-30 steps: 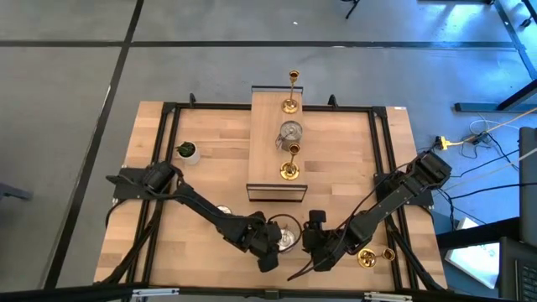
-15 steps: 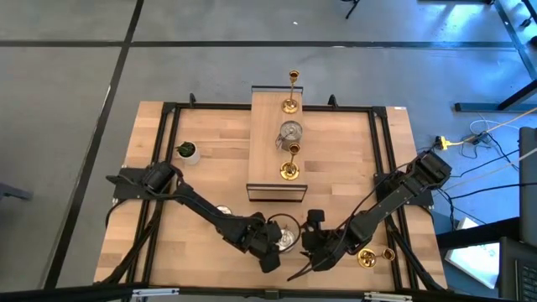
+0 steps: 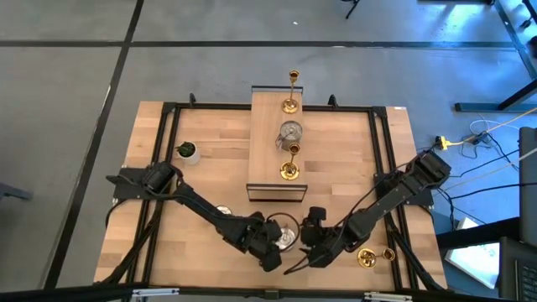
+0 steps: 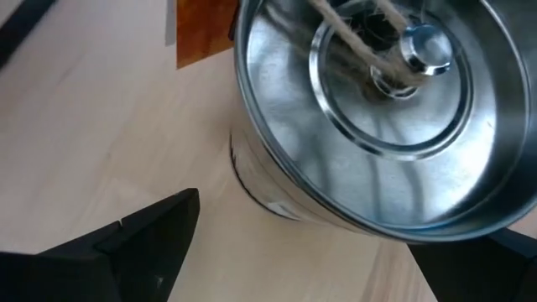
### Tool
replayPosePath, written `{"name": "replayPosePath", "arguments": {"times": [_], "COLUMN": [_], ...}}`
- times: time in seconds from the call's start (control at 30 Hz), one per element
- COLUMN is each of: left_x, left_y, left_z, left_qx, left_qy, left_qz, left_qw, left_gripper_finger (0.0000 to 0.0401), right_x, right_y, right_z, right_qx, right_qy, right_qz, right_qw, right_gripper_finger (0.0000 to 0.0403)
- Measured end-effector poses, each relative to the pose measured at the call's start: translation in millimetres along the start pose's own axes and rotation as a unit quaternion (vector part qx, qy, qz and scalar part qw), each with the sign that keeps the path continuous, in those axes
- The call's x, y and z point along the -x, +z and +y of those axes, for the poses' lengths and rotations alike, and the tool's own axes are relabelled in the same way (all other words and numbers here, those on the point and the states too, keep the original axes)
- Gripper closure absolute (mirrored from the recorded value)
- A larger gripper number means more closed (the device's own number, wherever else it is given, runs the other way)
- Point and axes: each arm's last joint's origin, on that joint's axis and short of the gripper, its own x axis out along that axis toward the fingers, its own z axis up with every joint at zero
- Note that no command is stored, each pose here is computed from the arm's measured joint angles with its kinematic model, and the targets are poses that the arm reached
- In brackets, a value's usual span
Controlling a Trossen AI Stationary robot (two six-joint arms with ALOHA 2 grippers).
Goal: Pick & Place candle stick holders
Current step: Put the right silver scented candle on the shelf
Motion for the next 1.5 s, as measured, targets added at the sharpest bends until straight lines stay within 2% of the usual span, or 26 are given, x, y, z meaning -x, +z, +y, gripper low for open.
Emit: {"name": "replayPosePath", "arguments": {"times": [0.1,0.27,0.53,0.7,0.9,0.97,1.13,1.5], "left_x": [0,1,2,-2,-21,-23,-20,-16], "left_y": [1,5,18,26,22,19,9,0], "left_z": [0,0,-5,1,0,-3,-10,-18], "left_qx": [-0.007,-0.081,-0.158,-0.150,-0.120,-0.114,-0.105,-0.090], "left_qy": [0.006,0.032,0.063,0.047,-0.023,-0.035,-0.003,-0.028], "left_qz": [-0.009,-0.056,-0.149,-0.132,-0.083,-0.086,-0.114,-0.108], "left_qw": [1.000,0.995,0.974,0.979,0.989,0.989,0.988,0.990], "left_gripper_finger": [0.0001,0.0001,0.0001,0.0001,0.0001,0.0001,0.0001,0.0001], "right_x": [-1,-3,-3,-3,-3,-3,-3,-3], "right_y": [1,3,6,9,11,11,10,10], "right_z": [-2,-4,-3,-1,0,0,-1,-1], "right_qx": [0.004,0.013,0.038,0.043,0.039,0.039,0.036,0.031], "right_qy": [0.007,0.009,0.018,0.026,0.032,0.031,0.029,0.029], "right_qz": [0.009,0.010,-0.004,-0.019,-0.028,-0.027,-0.022,-0.024], "right_qw": [1.000,1.000,0.999,0.999,0.998,0.998,0.999,0.999], "right_gripper_finger": [0.0055,0.0094,0.0109,0.0109,0.0109,0.0110,0.0110,0.0110]}}
